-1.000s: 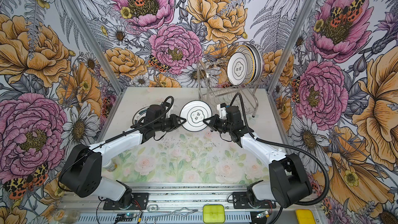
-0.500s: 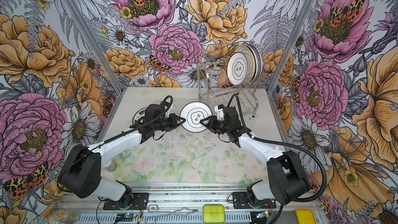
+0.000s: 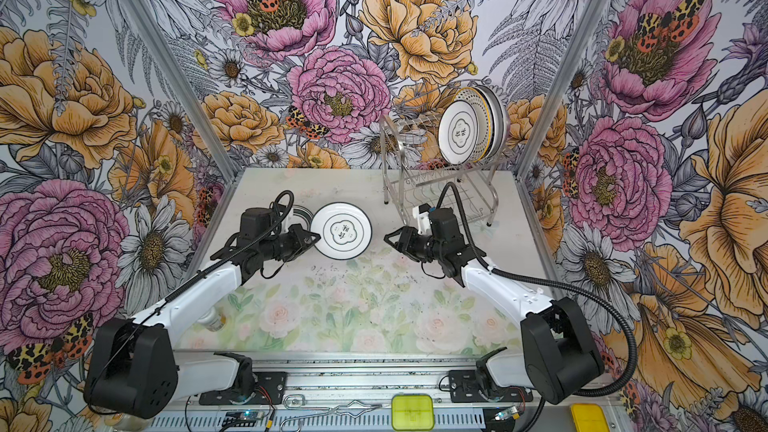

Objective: Unload the plates from the dish rack
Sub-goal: 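Lower the plate with the left gripper onto the plate stack on the table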

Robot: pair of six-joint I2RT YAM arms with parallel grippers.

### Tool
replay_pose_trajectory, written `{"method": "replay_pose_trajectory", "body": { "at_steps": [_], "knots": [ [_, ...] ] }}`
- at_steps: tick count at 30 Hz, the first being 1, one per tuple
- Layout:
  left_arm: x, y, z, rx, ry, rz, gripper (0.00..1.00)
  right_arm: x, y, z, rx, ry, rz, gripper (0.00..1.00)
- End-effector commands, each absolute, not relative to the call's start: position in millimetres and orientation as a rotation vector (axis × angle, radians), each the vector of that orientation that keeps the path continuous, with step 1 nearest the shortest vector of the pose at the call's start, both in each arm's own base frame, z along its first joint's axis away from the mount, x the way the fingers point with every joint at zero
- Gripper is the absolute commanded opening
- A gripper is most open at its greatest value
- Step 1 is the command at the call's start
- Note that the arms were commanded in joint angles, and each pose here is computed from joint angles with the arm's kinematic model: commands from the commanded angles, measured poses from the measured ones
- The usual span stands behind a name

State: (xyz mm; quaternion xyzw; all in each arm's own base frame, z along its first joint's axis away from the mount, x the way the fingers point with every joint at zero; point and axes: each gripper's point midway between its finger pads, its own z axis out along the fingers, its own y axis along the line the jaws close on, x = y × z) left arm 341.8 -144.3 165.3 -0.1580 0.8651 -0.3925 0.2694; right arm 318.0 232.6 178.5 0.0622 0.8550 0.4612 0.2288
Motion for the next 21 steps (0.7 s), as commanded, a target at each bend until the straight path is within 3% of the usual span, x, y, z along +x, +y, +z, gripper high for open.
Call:
{"method": "replay_pose_trajectory", "body": {
  "at_steps": [1,12,21],
  "knots": [
    [341.9,-114.6,169.5,-0.452,2.311,-0.984,0.00,318.1,213.2,188.8,0.157,2.345,1.144,0.53],
    [375.0,-17.1,158.5,-0.699,2.231,-0.830,0.00,309.0,149.7,175.7,0.234,2.393,0.877,0.58],
    [395.3,24.8,134.4,-0.820,2.236,-0.732,0.00,323.5,109.5,192.9,0.291,2.334,0.673,0.63]
  ]
}}
